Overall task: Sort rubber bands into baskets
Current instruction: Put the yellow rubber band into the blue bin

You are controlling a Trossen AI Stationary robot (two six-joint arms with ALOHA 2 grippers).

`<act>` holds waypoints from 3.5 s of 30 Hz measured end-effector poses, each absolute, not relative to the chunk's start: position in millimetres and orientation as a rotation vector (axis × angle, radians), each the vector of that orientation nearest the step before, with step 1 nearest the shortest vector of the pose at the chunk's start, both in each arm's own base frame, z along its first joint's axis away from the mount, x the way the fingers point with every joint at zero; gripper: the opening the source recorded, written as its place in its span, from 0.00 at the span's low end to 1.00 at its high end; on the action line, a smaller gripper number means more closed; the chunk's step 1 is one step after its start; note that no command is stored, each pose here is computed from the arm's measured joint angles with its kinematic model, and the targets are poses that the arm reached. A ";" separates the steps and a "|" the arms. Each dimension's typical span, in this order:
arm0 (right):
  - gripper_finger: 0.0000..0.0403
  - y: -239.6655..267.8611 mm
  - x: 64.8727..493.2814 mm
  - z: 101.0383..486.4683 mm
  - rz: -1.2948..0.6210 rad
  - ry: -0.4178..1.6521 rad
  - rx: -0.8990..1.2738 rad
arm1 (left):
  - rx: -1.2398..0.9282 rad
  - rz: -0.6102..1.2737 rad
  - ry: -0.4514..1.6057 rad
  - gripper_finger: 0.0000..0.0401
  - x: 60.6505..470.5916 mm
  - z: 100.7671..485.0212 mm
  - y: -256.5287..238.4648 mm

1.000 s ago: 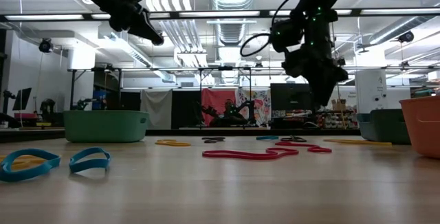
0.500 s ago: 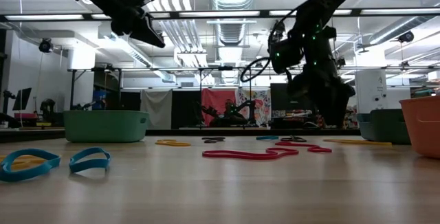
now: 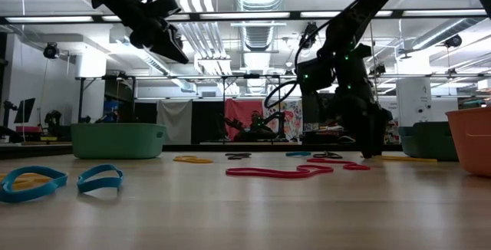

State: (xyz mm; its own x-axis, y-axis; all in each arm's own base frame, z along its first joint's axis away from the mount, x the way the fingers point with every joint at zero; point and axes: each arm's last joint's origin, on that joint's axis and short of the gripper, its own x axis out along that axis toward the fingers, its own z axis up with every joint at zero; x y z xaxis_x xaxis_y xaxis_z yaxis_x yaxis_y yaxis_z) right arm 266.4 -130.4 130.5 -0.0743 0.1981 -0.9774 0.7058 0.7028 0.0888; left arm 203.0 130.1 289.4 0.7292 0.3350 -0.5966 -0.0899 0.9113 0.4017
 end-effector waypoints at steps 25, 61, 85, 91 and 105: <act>0.02 -129.3 269.0 158.1 -0.442 1.485 0.563 | 0.361 0.277 0.645 0.09 207.6 294.9 133.1; 0.02 -62.5 215.0 300.6 -0.927 1.325 0.339 | 0.307 0.291 0.641 0.09 207.3 294.3 132.7; 0.02 -52.4 223.7 255.0 -1.018 1.679 0.596 | 0.303 0.288 0.650 0.09 206.8 293.6 132.4; 0.02 -50.0 213.7 237.0 -1.084 1.744 0.622 | 0.296 0.288 0.656 0.09 206.5 293.0 132.2; 0.02 -50.2 199.6 215.1 -1.241 1.758 0.562 | 0.271 0.295 0.654 0.09 206.3 292.8 132.2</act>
State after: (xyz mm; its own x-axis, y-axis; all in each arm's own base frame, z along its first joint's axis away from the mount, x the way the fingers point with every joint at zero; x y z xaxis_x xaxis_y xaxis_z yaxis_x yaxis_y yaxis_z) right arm 199.6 -50.2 215.1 -0.5048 -0.1221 -0.8546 0.7644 0.3966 -0.5082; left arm 206.3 132.2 292.8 0.7549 0.3516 -0.5536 -0.1829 0.9235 0.3371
